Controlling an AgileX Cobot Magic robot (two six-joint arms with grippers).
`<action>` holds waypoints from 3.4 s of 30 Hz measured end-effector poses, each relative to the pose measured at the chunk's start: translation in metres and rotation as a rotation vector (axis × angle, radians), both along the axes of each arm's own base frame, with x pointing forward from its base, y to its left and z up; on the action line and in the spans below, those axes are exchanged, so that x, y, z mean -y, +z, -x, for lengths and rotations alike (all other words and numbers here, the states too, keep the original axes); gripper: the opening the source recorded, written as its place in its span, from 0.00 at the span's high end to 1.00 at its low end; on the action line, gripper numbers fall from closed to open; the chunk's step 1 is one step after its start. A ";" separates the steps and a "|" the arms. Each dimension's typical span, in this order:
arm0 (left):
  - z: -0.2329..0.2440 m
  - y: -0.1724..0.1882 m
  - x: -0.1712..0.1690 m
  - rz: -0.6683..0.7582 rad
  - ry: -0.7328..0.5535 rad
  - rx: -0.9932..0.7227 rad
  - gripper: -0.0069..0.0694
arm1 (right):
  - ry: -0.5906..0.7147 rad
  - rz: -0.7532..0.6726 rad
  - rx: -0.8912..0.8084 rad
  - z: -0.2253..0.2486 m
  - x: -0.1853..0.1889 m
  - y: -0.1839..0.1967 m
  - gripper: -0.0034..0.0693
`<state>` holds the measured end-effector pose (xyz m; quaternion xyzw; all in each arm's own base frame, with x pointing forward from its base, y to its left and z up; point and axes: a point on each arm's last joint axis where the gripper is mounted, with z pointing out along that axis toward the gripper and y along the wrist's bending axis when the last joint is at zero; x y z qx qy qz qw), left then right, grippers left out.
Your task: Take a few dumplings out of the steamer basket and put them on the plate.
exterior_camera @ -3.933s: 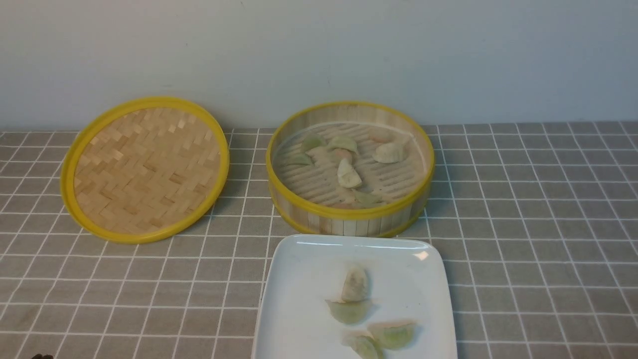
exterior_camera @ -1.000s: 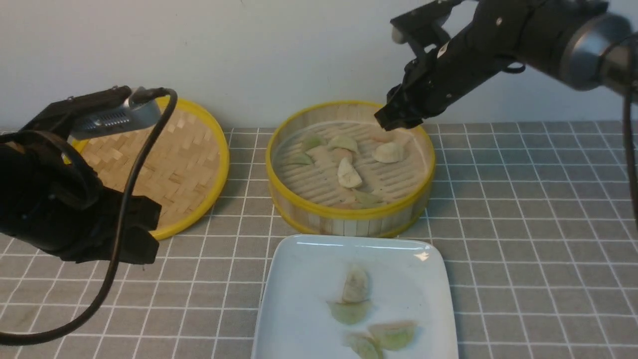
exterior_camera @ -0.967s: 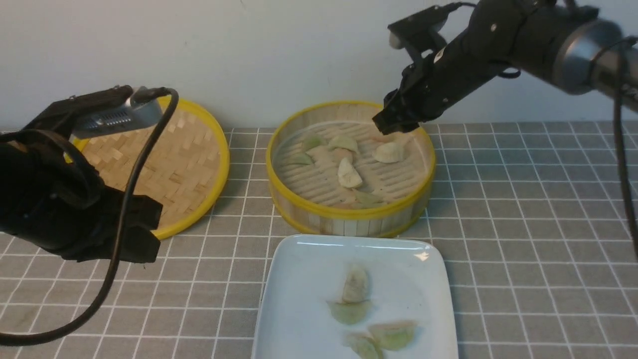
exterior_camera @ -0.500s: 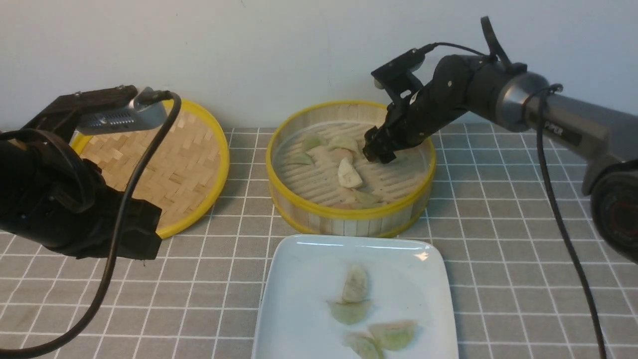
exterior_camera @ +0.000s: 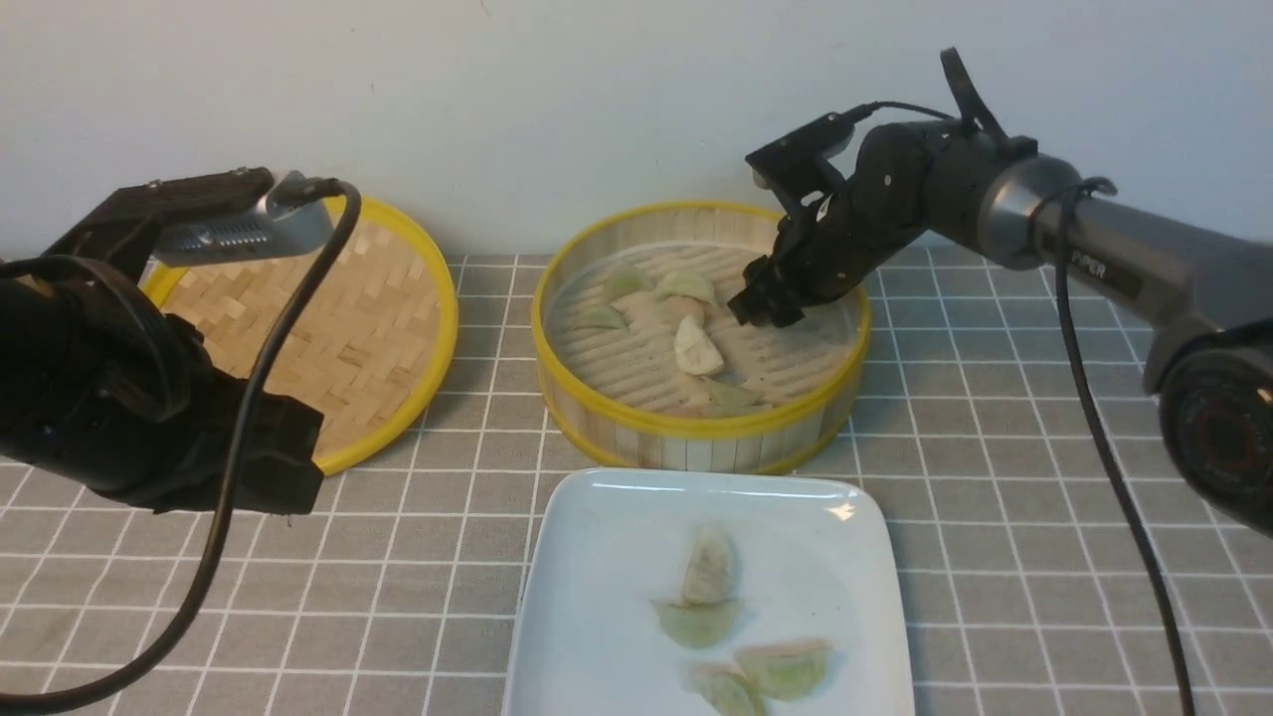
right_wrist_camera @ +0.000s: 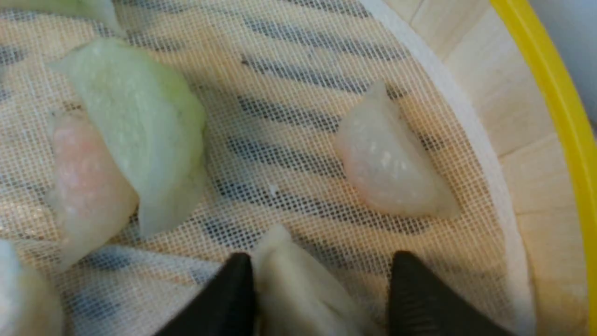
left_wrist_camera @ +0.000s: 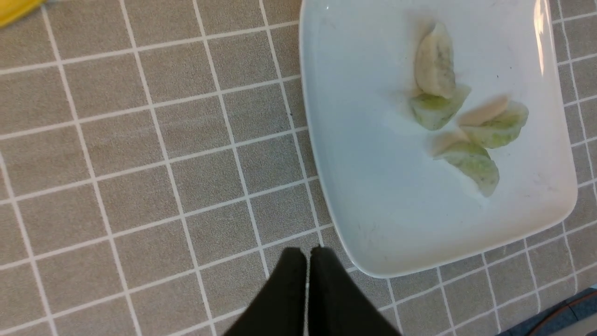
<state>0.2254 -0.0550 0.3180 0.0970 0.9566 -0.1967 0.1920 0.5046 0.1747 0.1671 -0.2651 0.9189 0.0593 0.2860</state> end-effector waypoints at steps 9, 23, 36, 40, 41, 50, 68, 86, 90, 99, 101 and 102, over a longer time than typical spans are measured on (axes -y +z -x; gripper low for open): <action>-0.002 0.001 0.000 0.001 0.012 0.025 0.92 | 0.014 -0.021 -0.048 0.030 0.006 0.077 0.63; -0.031 0.019 0.006 0.045 0.016 0.086 0.92 | 0.029 -0.188 -0.158 0.128 0.021 0.179 0.63; -0.142 0.008 0.084 -0.023 -0.236 0.157 0.92 | 0.079 -0.090 -0.441 0.232 -0.008 0.070 0.63; -0.180 -0.012 0.097 -0.043 -0.270 0.129 0.92 | -0.004 -0.109 -0.420 0.224 -0.009 0.049 0.63; -0.190 -0.014 0.101 -0.045 -0.279 0.142 0.92 | -0.014 -0.115 -0.411 0.221 -0.010 0.046 0.63; -0.248 -0.064 0.118 -0.088 -0.353 0.240 0.81 | -0.053 -0.137 -0.400 0.211 -0.015 0.030 0.41; -0.272 -0.138 0.129 -0.272 -0.502 0.321 0.38 | -0.056 -0.135 -0.446 0.215 -0.015 0.029 0.20; -0.273 -0.149 0.140 -0.344 -0.514 0.304 0.72 | -0.069 -0.172 -0.533 0.222 -0.018 0.030 0.20; -0.269 -0.136 0.137 -0.337 -0.470 0.229 0.72 | -0.061 -0.156 -0.580 0.226 -0.017 0.029 0.20; -0.247 -0.038 0.134 -0.310 -0.464 0.256 0.72 | -0.027 -0.216 -0.563 0.237 -0.016 0.070 0.30; -0.241 -0.017 0.133 -0.302 -0.452 0.292 0.72 | 0.000 -0.235 -0.478 0.240 -0.012 0.097 0.38; -0.236 -0.003 0.131 -0.290 -0.428 0.308 0.72 | 0.015 -0.242 -0.410 0.246 -0.007 0.117 0.45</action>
